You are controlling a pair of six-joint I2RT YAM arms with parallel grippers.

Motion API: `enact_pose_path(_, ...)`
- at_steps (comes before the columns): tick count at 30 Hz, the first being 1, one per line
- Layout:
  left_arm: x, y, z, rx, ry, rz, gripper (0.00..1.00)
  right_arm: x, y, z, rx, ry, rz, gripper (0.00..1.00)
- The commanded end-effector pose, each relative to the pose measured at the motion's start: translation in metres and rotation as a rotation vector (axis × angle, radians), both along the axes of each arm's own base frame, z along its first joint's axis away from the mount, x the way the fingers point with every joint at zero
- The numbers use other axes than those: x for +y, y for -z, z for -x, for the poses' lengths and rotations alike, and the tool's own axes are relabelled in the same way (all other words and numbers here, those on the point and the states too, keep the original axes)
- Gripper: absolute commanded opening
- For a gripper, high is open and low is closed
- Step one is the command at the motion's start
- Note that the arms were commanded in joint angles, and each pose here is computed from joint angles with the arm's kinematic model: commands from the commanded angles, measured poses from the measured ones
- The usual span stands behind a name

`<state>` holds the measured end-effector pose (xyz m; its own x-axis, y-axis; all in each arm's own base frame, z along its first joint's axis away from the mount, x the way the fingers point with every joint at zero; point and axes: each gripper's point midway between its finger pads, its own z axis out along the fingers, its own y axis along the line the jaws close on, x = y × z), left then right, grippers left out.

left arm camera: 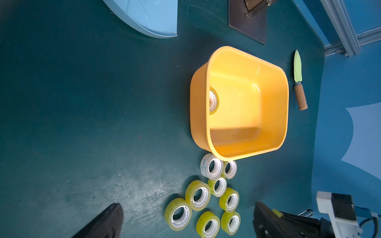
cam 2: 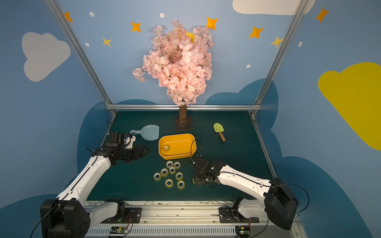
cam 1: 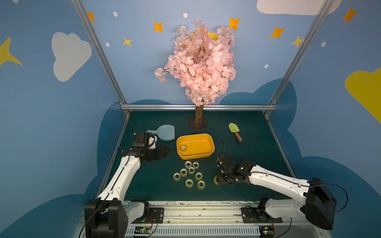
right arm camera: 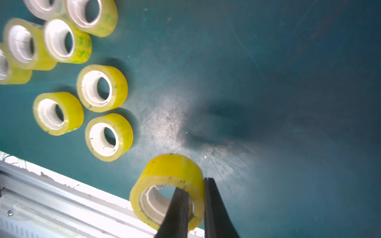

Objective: Put the transparent tape into the storage box
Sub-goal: Pick up the tape at the center of the board, then place the tape in the storage box.

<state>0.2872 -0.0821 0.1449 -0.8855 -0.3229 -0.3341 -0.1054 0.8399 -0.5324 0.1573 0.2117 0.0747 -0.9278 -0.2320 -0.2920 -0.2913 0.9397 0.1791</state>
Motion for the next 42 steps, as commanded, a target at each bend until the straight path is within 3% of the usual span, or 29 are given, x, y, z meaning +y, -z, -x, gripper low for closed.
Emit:
enact_pose_path(1,0.000,-0.014,-0.004,-0.047,0.011,-0.008,1.00,-0.013,-0.017,-0.003,-0.044,0.012,0.010,0.00)
enact_pose_path(4,-0.003,-0.028,-0.012,-0.096,0.008,0.018,1.00,-0.019,-0.030,-0.009,-0.091,0.082,-0.024,0.00)
enact_pose_path(9,-0.002,-0.062,-0.040,-0.184,0.009,0.000,1.00,-0.020,-0.060,-0.022,-0.207,0.067,-0.091,0.00)
enact_pose_path(15,-0.002,-0.054,-0.057,-0.172,0.012,-0.007,1.00,-0.016,-0.092,-0.036,-0.263,0.078,-0.180,0.00)
enact_pose_path(27,-0.002,-0.043,-0.052,-0.161,0.010,0.013,1.00,0.011,-0.098,-0.073,-0.214,0.063,-0.215,0.00)
enact_pose_path(42,0.008,-0.043,-0.055,-0.143,-0.031,0.042,1.00,0.080,-0.089,-0.158,-0.114,0.011,-0.217,0.00)
